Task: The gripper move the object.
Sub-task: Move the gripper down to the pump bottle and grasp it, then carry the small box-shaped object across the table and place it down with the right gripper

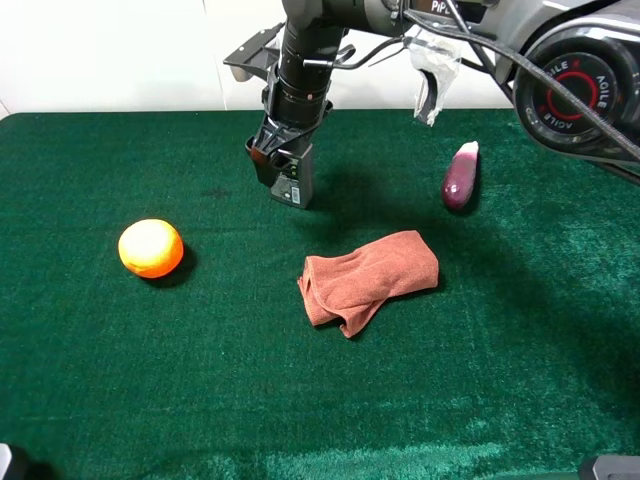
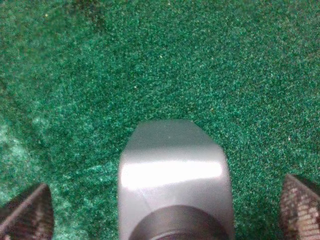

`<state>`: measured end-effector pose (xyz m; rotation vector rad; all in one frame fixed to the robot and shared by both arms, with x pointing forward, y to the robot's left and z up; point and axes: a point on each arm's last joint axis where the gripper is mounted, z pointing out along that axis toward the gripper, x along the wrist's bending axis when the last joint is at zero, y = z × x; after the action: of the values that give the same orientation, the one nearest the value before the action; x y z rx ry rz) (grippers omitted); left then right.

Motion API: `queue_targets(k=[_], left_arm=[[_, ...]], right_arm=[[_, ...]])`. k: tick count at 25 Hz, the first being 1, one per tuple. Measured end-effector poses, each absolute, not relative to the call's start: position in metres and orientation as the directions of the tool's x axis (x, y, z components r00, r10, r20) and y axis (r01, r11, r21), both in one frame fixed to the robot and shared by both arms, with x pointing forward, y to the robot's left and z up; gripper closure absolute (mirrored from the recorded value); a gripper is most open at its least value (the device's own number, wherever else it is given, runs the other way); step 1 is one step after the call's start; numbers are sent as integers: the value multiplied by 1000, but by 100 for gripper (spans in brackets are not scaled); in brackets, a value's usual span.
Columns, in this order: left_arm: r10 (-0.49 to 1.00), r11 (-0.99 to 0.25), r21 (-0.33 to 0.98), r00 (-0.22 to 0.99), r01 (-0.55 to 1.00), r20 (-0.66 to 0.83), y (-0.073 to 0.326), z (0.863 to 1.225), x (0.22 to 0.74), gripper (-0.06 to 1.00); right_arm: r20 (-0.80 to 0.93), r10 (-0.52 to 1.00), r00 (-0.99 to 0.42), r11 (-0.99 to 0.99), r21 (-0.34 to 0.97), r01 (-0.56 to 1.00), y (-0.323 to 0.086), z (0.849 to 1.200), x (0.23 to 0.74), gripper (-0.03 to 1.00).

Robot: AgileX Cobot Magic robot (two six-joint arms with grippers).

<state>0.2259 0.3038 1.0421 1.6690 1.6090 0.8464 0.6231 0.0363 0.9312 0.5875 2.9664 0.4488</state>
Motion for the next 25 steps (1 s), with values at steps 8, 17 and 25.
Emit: queue_targets(k=[8,17,25], left_arm=[[999,-24,820,33,572,6,304,1042,226,-5],[999,-24,820,33,572,6,304,1042,226,-5],[999,-24,820,33,572,6,304,1042,226,-5]], right_arm=[[-28,384,-923,885,296,359,37,931,622,64],[-32,380,-924,887,295,355,38,931,622,64],[-32,380,-924,887,295,355,38,931,622,64]])
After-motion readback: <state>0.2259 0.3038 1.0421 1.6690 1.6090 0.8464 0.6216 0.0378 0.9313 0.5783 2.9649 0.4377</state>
